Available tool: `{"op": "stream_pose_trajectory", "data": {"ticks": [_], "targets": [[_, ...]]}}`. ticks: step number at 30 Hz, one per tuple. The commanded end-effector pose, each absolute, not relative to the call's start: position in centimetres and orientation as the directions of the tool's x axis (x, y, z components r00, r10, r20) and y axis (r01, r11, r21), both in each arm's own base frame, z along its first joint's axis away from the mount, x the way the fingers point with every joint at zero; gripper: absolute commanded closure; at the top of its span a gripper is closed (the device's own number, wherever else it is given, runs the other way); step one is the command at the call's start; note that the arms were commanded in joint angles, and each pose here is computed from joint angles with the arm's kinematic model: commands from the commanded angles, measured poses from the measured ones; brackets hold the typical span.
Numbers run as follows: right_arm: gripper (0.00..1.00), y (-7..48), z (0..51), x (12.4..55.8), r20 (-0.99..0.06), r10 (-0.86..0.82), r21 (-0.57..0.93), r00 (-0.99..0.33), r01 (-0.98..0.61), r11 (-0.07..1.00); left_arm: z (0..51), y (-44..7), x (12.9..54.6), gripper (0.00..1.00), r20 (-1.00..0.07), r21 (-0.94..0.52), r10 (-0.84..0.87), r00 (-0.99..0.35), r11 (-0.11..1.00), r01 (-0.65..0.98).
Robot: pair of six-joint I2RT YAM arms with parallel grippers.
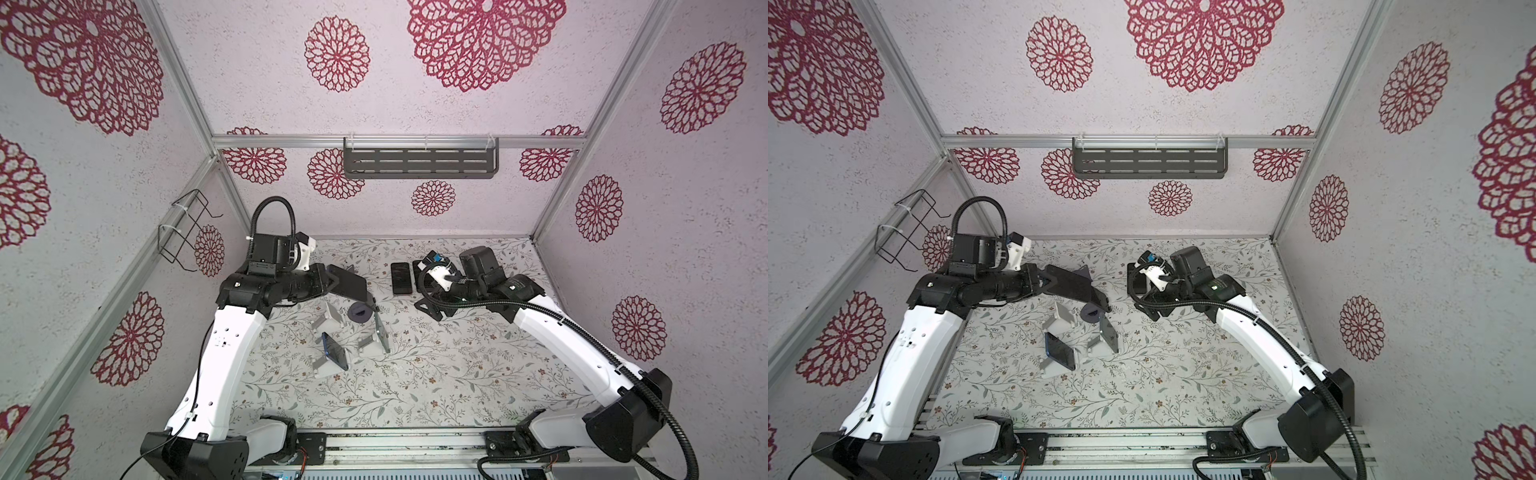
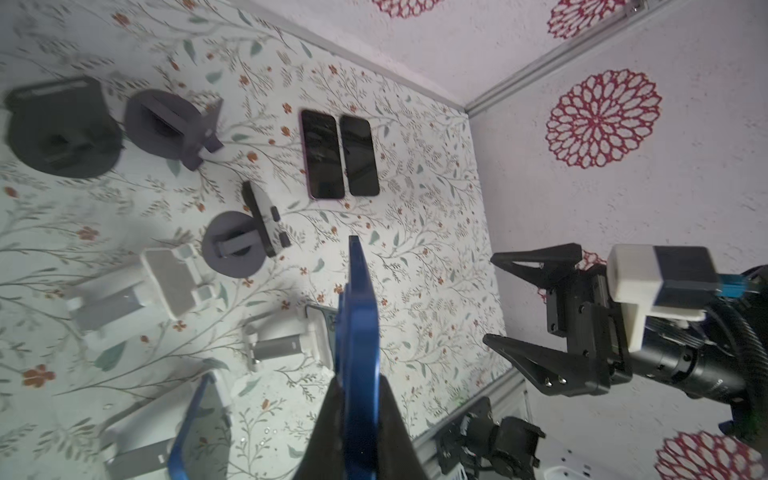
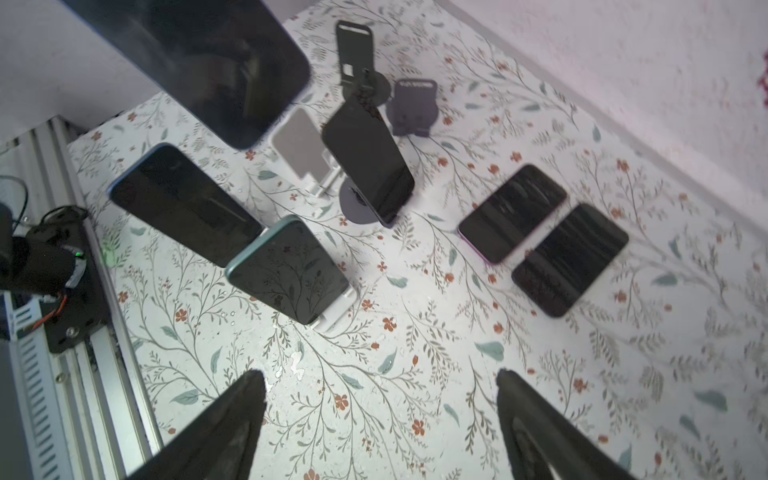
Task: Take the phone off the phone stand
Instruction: 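Lift the blue-edged phone toward the center while the right gripper approaches, then close the right gripper on the blue-edged phone and open the left gripper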
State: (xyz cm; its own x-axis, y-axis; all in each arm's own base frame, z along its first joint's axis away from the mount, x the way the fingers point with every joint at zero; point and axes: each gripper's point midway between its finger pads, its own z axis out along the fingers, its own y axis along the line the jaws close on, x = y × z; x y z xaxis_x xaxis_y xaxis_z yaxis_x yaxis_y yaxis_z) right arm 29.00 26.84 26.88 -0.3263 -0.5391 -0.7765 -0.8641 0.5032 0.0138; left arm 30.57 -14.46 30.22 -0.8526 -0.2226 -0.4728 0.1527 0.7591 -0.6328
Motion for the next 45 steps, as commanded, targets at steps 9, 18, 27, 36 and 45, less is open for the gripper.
{"op": "stream_pose_trajectory", "data": {"ticks": [9,18,27,36,45], "targets": [[0.03,31.2,28.3,26.0,-0.753,-0.648,-0.214,0.118,-0.974,0.072,29.3,-20.5,29.3,1.00,-0.399,-0.797,-0.130,-0.908,0.538,0.274],[0.01,33.4,26.5,26.1,-0.741,-0.654,-0.175,0.152,-0.984,-0.030,28.5,-21.9,29.3,1.00,-0.368,-0.832,-0.103,-0.924,0.481,0.278],[0.01,34.7,25.5,28.0,-0.747,-0.654,-0.161,0.118,-0.987,0.006,28.3,-22.0,29.9,1.00,-0.365,-0.834,-0.127,-0.922,0.484,0.264],[0.04,35.8,25.0,29.4,-0.759,-0.645,-0.152,0.085,-0.987,0.050,28.3,-22.1,30.3,1.00,-0.355,-0.845,-0.144,-0.924,0.472,0.251],[0.18,36.1,25.2,30.0,-0.768,-0.639,-0.129,0.041,-0.987,0.091,27.7,-22.1,30.6,1.00,-0.351,-0.840,-0.149,-0.925,0.486,0.240]]}}
